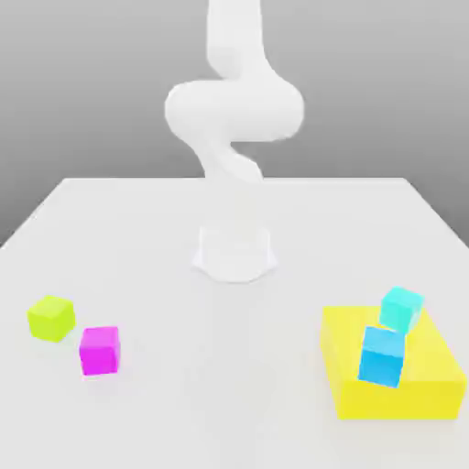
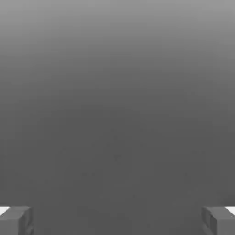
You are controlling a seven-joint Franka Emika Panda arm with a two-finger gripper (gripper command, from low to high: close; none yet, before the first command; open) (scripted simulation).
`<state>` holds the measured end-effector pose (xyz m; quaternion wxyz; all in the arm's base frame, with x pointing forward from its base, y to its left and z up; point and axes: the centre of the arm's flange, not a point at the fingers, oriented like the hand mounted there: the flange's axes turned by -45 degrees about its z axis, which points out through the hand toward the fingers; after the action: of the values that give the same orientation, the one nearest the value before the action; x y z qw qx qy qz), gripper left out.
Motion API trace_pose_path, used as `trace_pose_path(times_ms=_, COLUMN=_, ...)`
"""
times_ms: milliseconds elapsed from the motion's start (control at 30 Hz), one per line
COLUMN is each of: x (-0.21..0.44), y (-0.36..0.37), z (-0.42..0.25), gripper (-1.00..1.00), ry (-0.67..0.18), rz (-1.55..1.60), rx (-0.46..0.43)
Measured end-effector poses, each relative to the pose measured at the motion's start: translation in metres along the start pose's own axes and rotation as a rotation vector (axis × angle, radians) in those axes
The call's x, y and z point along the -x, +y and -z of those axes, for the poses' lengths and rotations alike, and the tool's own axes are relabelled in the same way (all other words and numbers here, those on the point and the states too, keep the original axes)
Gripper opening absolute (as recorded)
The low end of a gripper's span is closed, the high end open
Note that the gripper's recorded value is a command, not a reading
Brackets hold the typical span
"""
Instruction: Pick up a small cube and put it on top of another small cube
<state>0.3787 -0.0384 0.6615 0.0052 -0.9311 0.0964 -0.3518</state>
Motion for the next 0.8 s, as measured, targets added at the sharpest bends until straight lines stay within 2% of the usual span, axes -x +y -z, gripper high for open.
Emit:
trace_pose_path(times_ms=167, x=0.032, y=0.093, z=-0.111, gripper=0.0, ry=-0.142, rz=-0.366, rx=0.146)
trace_pose_path(times_ms=367, x=0.12, y=0.208, z=-0.201, gripper=0.0, ry=-0.275, rz=-0.807, rx=0.324)
trace_pose_path(times_ms=567, x=0.249, y=0.3, z=-0.249, gripper=0.0, ry=-0.384, rz=-1.259, rx=0.511)
trace_pose_path(times_ms=700, x=0.354, y=0.347, z=-0.253, gripper=0.0, ry=-0.435, rz=-1.592, rx=0.651)
trace_pose_path(times_ms=800, x=0.38, y=0.344, z=-0.277, gripper=0.0, ry=-0.455, rz=-1.617, rx=0.666)
